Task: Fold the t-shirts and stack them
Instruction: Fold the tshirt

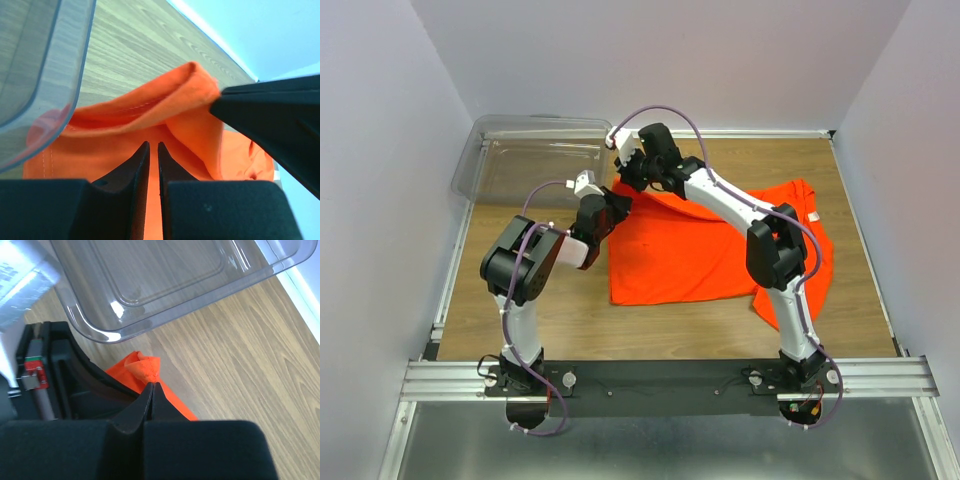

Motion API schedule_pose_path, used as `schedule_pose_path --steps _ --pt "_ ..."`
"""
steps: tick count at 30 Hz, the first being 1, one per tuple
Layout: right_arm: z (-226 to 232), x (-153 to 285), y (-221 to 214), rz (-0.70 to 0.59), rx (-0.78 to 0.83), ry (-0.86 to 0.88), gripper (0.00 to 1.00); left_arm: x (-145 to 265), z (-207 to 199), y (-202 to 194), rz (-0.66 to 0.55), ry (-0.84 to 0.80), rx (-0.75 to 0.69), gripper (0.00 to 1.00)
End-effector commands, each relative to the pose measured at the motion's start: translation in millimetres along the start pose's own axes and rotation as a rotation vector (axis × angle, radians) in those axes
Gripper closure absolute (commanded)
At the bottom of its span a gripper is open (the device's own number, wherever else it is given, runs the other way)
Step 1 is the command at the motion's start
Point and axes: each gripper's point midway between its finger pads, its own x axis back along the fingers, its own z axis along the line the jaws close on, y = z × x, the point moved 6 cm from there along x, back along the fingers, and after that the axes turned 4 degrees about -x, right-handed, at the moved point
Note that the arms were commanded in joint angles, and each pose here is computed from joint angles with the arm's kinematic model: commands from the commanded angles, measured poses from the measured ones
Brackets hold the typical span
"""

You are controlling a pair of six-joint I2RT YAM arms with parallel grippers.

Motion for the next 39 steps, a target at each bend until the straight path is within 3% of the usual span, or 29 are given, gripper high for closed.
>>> schedule_pose_path --steps 1,39 --pt "-4.7 16.3 23.0 -0.066 -0.01 -0.028 0.99 -7.2 13.0 -5.6 0.013 0.099 0.011 0.81" --pt "0.7 21.2 20.8 -0.077 -0.05 0.018 0.99 -37.0 19.1 14.3 -0.059 0.286 0.033 0.86"
